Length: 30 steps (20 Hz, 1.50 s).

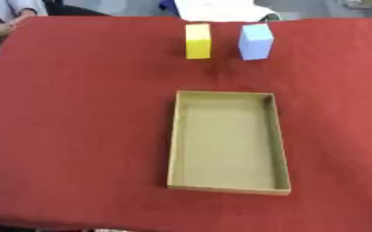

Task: Pick up objects on the table and place them in the box.

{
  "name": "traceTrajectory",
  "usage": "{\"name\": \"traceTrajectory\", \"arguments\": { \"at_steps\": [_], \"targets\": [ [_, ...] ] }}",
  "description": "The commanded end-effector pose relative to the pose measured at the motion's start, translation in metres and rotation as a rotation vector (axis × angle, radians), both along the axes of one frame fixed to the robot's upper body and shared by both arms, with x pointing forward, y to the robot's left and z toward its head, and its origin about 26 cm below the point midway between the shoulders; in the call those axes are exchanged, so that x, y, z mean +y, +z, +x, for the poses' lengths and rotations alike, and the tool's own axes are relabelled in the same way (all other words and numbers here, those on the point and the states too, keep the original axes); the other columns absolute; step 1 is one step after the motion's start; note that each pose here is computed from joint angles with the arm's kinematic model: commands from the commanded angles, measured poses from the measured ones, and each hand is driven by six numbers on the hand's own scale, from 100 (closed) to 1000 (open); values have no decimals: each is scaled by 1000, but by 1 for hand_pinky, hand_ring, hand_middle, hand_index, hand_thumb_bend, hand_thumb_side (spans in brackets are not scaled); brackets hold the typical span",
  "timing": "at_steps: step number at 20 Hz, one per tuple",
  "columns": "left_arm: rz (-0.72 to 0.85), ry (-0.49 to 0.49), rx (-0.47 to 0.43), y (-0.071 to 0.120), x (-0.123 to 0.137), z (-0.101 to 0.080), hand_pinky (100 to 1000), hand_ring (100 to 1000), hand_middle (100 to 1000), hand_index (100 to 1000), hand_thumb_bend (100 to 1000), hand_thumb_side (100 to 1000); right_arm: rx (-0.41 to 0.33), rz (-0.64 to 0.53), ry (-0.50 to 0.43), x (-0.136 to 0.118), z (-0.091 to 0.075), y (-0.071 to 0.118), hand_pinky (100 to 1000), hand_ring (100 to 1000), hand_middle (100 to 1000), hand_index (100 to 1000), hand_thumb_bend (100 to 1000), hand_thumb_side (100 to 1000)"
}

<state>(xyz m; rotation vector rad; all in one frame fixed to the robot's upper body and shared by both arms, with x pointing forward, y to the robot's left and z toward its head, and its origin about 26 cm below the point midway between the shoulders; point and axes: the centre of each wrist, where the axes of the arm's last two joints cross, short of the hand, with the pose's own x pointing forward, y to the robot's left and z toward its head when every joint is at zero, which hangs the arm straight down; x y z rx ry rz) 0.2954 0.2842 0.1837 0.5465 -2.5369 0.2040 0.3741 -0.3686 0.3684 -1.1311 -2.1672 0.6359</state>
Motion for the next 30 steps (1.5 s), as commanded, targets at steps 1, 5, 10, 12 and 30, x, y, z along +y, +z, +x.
{"name": "traceTrajectory", "arguments": {
  "at_steps": [1, 5, 10, 12, 30],
  "targets": [
    [36, -10, -16, 7, 3, -2, 818, 693, 649, 795, 276, 715, 37, 22, -47, 1, 10, 11, 769, 789, 721, 835, 100, 978],
    [42, -18, -17, 8, 2, -2, 818, 693, 649, 795, 273, 717, 78, 86, -62, 14, 30, 16, 779, 805, 737, 848, 100, 1000],
    [52, -26, -26, 11, 1, -1, 818, 693, 649, 795, 270, 719, 112, 116, -55, 36, 52, 25, 785, 813, 746, 854, 100, 1000],
    [55, -29, -32, 13, 1, 0, 818, 693, 649, 795, 271, 719, 118, 123, -53, 47, 60, 29, 786, 816, 752, 856, 100, 1000],
    [61, -34, -60, 21, -1, 2, 818, 691, 650, 794, 262, 731, 348, -213, -51, 82, 118, 13, 830, 882, 836, 915, 100, 1000]
  ]
}}
